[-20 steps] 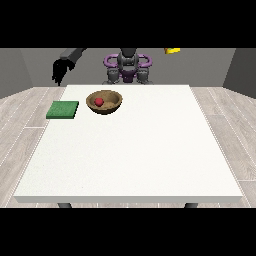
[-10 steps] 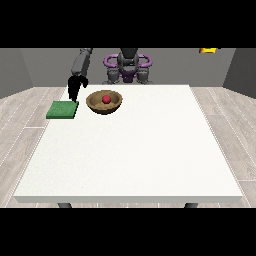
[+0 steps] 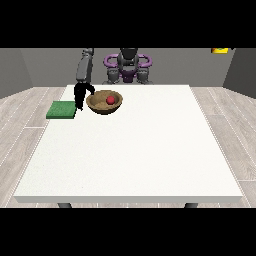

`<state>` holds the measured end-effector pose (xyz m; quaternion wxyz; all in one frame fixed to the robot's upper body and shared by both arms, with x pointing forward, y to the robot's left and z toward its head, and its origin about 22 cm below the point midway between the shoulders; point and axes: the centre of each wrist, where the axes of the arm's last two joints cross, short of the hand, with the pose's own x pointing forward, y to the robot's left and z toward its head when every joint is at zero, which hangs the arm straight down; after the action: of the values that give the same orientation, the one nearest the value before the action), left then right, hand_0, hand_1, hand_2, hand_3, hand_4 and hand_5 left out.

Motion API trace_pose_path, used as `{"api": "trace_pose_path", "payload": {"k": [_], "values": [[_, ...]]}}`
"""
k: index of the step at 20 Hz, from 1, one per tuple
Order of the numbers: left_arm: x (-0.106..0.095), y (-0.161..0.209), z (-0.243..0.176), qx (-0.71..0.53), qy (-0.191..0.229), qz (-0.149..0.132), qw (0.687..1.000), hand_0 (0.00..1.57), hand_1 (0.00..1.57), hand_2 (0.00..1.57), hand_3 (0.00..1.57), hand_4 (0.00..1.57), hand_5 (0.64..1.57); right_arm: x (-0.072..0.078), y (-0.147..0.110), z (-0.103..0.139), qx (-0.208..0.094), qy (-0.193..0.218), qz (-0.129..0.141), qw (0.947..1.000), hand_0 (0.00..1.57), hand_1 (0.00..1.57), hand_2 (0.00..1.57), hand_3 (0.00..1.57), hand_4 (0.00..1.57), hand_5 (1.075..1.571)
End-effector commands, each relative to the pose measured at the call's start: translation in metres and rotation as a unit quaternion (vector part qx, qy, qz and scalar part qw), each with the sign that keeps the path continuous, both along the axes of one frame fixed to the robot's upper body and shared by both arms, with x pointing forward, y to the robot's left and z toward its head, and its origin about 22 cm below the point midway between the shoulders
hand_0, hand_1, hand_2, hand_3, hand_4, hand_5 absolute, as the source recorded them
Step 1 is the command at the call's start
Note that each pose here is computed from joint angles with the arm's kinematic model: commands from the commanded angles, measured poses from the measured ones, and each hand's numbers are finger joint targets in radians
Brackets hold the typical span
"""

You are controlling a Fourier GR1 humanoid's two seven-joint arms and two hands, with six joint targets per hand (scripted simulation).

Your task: Pick the cup and pour the ball into the bowl, then pick the bowl and place it on the pad

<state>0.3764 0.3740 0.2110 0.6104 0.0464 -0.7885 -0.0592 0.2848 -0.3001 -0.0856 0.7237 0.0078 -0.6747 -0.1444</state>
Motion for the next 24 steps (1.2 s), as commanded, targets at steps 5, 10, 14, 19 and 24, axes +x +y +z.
{"api": "trace_pose_path", "payload": {"k": [5, 10, 14, 19, 24], "values": [[-0.024, 0.045, 0.033, -0.002, -0.031, 0.000, 1.000, 0.00, 0.00, 0.00, 0.00, 1.02, 1.536, 0.000, -0.010, -0.015, -0.005, -0.027, -0.001, 0.9996, 0.00, 0.00, 0.00, 0.00, 0.50, 1.551], [-0.026, 0.035, 0.027, 0.003, -0.021, -0.004, 1.000, 0.00, 0.00, 0.00, 0.00, 1.02, 1.540, 0.005, 0.005, -0.020, -0.006, -0.013, -0.009, 0.9999, 0.00, 0.00, 0.00, 0.00, 0.45, 1.546], [-0.028, 0.040, 0.047, 0.007, -0.058, 0.005, 0.998, 0.00, 0.00, 0.00, 0.00, 1.02, 1.536, 0.027, 0.026, -0.007, 0.001, -0.036, 0.013, 0.9993, 0.00, 0.00, 0.00, 0.00, 0.44, 1.547], [-0.031, 0.049, 0.042, -0.006, -0.028, 0.008, 1.000, 0.00, 0.00, 0.00, 0.00, 1.02, 1.540, 0.030, 0.054, -0.011, -0.001, -0.023, 0.013, 0.9996, 0.00, 0.00, 0.00, 0.00, 0.48, 1.547], [-0.035, 0.039, 0.051, 0.000, -0.073, -0.013, 0.997, 0.00, 0.00, 0.00, 0.00, 1.02, 1.536, -0.013, -0.019, -0.035, -0.066, 0.097, -0.092, 0.9889, 1.57, 1.57, 1.57, 0.79, 0.84, 1.487]]}}
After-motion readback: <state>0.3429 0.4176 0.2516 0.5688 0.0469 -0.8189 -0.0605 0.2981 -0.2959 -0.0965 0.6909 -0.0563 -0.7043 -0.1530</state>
